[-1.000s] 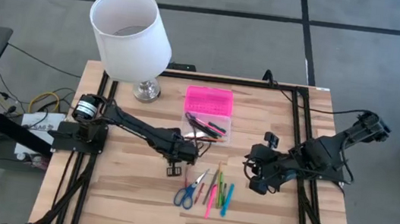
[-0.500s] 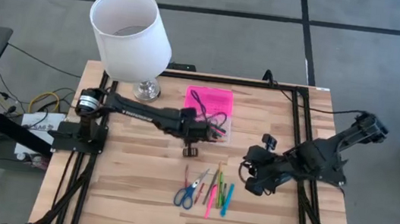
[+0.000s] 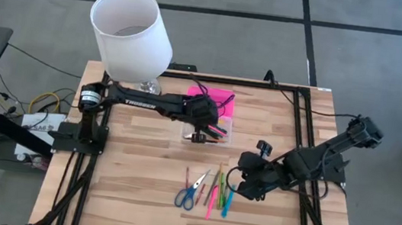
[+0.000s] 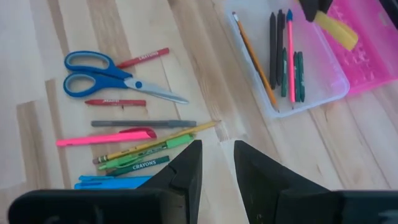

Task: Pick & place school supplies into a supply box
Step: Put the yellow highlighter into the pink supply box

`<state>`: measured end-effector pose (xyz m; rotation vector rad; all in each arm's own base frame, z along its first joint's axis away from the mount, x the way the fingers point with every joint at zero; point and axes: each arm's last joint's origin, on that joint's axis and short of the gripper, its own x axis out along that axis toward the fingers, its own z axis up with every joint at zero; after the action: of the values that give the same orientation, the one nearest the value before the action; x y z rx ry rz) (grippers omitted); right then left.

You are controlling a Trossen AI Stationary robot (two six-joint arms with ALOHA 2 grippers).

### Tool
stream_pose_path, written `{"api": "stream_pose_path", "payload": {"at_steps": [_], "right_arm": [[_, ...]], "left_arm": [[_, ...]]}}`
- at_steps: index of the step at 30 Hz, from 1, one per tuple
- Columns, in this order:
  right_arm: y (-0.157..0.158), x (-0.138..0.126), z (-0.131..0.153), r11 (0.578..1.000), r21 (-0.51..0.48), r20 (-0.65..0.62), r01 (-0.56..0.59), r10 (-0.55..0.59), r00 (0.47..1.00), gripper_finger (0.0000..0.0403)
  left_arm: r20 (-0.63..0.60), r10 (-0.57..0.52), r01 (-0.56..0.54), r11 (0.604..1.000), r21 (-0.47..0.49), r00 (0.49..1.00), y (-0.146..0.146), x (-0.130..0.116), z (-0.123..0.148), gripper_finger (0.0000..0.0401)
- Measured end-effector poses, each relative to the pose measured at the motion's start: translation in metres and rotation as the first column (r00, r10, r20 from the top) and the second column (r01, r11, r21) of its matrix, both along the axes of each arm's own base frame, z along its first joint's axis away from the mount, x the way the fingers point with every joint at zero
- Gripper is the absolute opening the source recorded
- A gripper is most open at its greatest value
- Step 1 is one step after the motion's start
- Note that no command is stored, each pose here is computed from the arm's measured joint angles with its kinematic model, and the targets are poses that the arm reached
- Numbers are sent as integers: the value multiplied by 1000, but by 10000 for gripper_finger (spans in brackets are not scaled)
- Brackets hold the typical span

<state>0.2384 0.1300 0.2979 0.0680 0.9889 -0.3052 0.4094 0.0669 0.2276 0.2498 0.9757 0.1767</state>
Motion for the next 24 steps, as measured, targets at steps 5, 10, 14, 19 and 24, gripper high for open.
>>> {"api": "stream_pose_path", "payload": {"at_steps": [5,10,14,19,24], "right_arm": [[1,1,-1,996,44,15,75,-76,997,86],[0,1,0,984,98,41,152,-156,987,86],[1,2,1,969,147,64,201,-212,975,86],[3,5,2,937,227,99,265,-293,951,86],[4,6,2,875,319,104,364,-414,904,86]], "left_arm": [[-7,-63,63,998,10,998,9,-1,0,30],[-77,-76,74,997,-33,994,23,-5,-12,31],[-158,-132,121,990,-78,979,26,-7,-28,34],[-157,-155,142,986,-91,975,25,-4,-34,73],[-163,-167,154,984,-92,972,26,-5,-33,124]]}}
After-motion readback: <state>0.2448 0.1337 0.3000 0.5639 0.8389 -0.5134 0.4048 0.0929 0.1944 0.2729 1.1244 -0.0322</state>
